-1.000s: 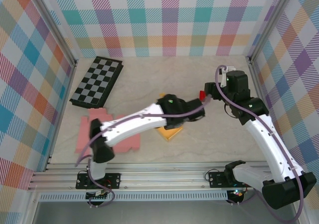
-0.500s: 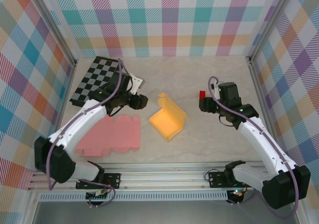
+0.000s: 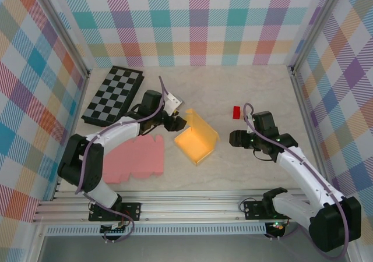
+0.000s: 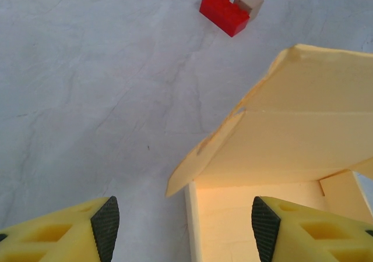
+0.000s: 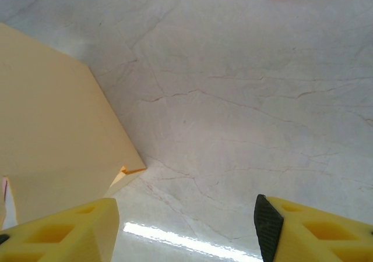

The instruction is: Fold the paper box

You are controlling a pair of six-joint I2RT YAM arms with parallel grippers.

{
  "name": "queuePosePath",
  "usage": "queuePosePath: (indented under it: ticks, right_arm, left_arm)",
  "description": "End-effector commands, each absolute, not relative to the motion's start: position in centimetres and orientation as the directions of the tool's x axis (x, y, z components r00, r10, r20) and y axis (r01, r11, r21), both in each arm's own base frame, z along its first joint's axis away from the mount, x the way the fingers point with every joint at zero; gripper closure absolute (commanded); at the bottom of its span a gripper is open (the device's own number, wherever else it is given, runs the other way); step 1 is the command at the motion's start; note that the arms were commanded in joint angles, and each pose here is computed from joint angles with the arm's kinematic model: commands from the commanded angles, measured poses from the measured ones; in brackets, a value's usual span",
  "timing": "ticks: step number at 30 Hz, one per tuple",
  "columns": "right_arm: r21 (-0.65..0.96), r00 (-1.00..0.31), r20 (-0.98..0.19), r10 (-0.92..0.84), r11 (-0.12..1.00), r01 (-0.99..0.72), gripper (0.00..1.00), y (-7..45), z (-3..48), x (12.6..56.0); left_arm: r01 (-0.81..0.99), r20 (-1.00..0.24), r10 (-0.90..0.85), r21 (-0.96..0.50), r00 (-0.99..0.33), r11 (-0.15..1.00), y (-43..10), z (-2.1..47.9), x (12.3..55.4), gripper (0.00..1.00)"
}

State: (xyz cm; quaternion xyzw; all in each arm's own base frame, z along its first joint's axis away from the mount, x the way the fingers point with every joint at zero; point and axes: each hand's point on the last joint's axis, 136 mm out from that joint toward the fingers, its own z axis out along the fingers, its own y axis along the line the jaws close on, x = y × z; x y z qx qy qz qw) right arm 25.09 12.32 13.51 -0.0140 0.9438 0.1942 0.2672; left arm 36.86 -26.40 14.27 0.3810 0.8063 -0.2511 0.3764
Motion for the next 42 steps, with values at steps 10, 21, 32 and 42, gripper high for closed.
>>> queuePosePath:
  ticks: [10, 21, 32, 42]
  right_arm:
    - [0.434, -0.887, -0.458, 0.068, 0.887, -0.156, 0.36, 14.4, 12.5, 24.0]
    - [0.397, -0.881, -0.469, -0.063, 0.876, -0.274, 0.37, 17.2, 11.6, 24.0]
    - [0.345, -0.793, -0.57, -0.213, 0.814, -0.467, 0.38, 20.6, 12.1, 25.1]
    - [0.234, -0.65, -0.678, -0.344, 0.737, -0.634, 0.41, 22.4, 14.6, 25.5]
  left_arm:
    - [0.894, -0.842, 0.417, -0.156, -0.343, 0.421, -29.7, 14.8, 38.4, 0.39]
    - [0.903, -0.827, 0.42, -0.222, -0.374, 0.368, -30.7, 14.6, 36.9, 0.73]
    - [0.892, -0.835, 0.384, -0.247, -0.394, 0.378, -31.4, 15.5, 35.6, 0.89]
    - [0.887, -0.848, 0.377, -0.206, -0.372, 0.413, -31.3, 15.9, 35.0, 0.9]
